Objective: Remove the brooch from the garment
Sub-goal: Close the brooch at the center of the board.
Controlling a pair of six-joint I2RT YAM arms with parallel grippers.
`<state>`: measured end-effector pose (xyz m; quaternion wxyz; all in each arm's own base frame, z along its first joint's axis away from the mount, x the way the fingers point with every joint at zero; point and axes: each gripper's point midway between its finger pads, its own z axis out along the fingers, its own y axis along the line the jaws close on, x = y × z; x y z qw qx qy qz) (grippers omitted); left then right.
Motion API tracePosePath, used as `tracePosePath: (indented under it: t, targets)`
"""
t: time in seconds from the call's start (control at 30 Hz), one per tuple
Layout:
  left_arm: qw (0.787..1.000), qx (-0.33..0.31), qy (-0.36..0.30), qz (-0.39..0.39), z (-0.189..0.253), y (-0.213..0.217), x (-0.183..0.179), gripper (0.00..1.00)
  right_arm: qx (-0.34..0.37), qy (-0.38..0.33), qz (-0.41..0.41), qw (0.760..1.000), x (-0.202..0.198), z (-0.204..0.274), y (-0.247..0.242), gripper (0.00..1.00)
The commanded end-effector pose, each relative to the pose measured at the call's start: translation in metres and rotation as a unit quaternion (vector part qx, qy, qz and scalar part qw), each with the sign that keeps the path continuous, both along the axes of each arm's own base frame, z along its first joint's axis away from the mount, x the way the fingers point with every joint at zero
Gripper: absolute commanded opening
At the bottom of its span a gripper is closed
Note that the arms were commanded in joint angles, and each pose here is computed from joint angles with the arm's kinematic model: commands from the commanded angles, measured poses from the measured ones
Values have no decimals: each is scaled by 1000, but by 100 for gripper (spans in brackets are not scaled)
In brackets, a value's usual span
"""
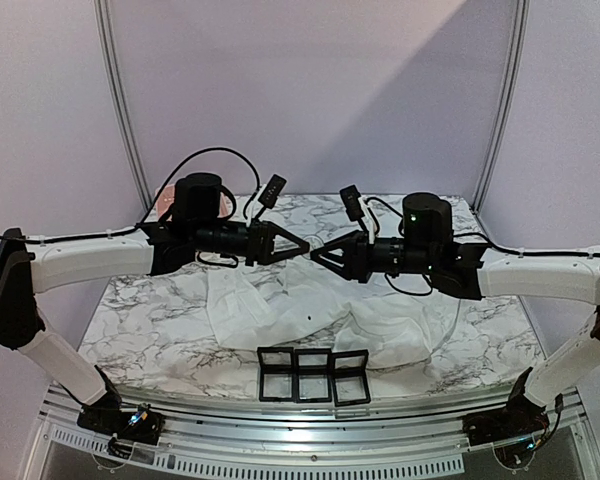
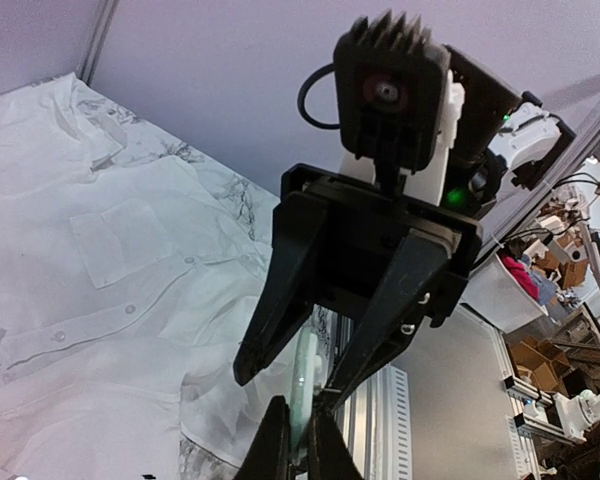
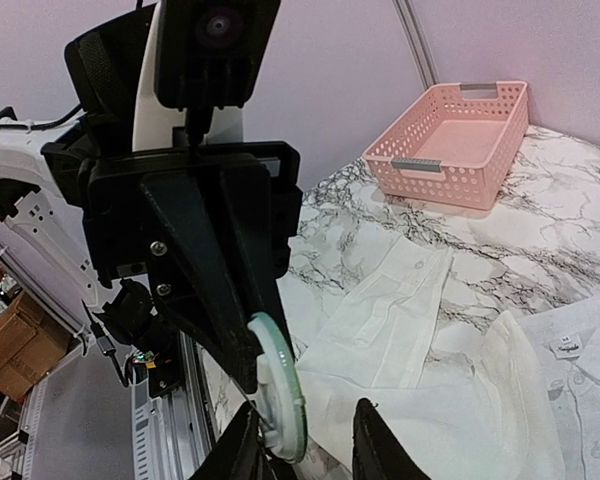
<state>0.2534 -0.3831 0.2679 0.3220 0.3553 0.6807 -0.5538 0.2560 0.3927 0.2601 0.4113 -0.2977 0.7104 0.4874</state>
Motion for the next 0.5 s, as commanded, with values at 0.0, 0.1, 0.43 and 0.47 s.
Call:
tracePosePath:
  t: [0.0,0.1,0.43,0.47]
  targets:
    - [1000,-9,-8,-12,7,2,-7,0,11,-4,-6,1000,4,8,4,27]
    - [1000,-9,-9,-15,7,1,-8,0,14,-1,-5,1000,3,8,4,25]
    - [999,-11,-16,-27,9,0,-15,0,20,10,-12,1000,6,9,4,20]
    - [999,-11,-15,-30,8,-1,-16,0,19,13,-12,1000,5,8,4,18]
